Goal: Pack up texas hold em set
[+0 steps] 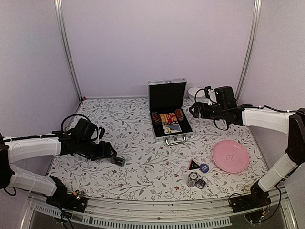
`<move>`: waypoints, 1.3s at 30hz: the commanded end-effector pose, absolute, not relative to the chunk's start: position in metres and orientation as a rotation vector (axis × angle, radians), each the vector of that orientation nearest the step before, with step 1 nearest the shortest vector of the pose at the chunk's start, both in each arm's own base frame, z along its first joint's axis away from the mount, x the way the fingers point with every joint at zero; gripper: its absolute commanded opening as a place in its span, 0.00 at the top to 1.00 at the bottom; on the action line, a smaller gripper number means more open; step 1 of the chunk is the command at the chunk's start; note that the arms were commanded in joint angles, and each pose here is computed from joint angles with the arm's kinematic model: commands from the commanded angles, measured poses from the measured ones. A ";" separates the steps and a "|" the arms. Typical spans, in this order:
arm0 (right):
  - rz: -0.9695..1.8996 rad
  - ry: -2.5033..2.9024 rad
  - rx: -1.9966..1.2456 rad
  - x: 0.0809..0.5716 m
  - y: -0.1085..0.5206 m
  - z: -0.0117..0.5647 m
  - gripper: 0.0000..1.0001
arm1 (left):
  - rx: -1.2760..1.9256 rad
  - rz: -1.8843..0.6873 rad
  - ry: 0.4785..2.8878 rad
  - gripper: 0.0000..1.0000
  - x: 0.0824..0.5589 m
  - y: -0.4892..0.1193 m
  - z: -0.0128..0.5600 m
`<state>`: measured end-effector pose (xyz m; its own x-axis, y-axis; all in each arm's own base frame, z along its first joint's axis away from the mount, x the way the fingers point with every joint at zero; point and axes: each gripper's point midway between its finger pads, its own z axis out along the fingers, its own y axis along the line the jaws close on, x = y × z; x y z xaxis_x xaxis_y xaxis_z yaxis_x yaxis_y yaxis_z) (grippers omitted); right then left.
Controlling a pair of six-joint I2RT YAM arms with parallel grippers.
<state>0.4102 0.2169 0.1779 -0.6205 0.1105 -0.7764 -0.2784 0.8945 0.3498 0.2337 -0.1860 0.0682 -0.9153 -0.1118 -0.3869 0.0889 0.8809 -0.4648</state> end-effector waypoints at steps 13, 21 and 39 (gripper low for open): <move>0.518 2.106 -0.094 0.410 0.208 0.198 0.01 | 0.114 -0.511 2.623 0.56 0.248 -0.195 0.068; 0.522 2.107 -0.086 0.407 0.207 0.198 0.01 | 0.104 -0.506 2.639 0.47 0.246 -0.196 0.064; 0.625 2.077 -0.160 0.398 0.222 0.220 0.01 | 0.118 -0.485 2.606 0.84 0.251 -0.199 0.069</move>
<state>0.4071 0.2078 0.1963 -0.5752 0.1297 -0.8077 -0.2673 0.9034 0.3354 0.2505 -0.1938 0.0587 -0.8941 -0.0170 -0.4476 0.1443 0.9351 -0.3236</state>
